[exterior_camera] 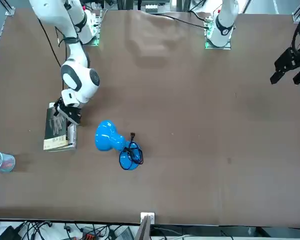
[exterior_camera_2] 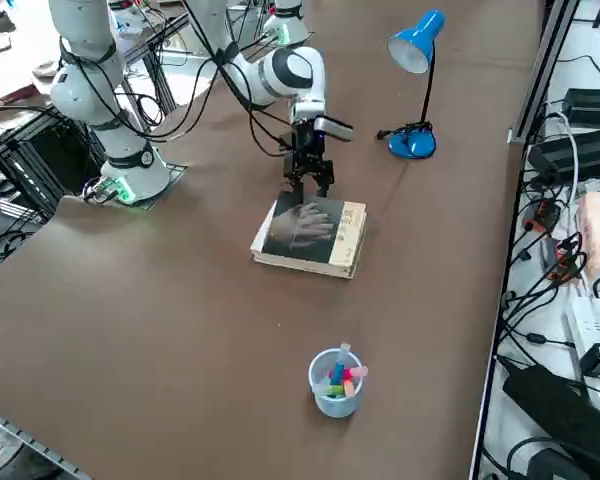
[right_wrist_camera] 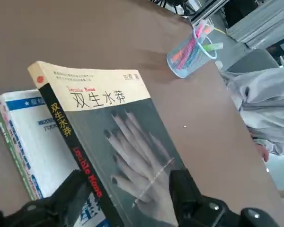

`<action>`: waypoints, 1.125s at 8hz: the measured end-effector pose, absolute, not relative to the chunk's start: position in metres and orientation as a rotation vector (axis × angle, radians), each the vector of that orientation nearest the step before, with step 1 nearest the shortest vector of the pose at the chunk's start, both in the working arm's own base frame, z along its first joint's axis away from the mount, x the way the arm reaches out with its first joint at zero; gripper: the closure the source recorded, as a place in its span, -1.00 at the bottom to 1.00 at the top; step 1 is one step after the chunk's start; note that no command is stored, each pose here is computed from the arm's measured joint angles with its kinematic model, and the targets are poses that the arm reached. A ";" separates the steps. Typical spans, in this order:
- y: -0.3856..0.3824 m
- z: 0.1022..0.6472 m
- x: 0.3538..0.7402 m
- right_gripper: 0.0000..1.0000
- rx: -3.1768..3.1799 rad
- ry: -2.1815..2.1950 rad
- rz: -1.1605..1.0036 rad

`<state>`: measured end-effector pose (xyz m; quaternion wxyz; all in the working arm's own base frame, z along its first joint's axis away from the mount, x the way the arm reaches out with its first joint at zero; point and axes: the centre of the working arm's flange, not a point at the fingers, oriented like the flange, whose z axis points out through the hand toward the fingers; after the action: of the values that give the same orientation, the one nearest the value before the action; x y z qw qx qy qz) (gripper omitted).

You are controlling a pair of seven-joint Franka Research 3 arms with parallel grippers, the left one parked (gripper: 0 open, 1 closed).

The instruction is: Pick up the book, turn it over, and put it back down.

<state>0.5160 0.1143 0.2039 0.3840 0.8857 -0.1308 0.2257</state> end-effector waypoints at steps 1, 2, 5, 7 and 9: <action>0.116 0.206 0.518 -1.00 2.273 -0.363 0.578; 0.120 0.211 0.523 -1.00 2.291 -0.407 0.576; 0.150 0.225 0.531 -1.00 2.355 -0.471 0.568; 0.171 0.251 0.539 -1.00 2.442 -0.454 0.484; 0.170 0.299 0.549 -1.00 2.549 -0.371 0.367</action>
<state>0.5489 0.1702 0.2994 0.2666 0.9442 -0.1374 0.1358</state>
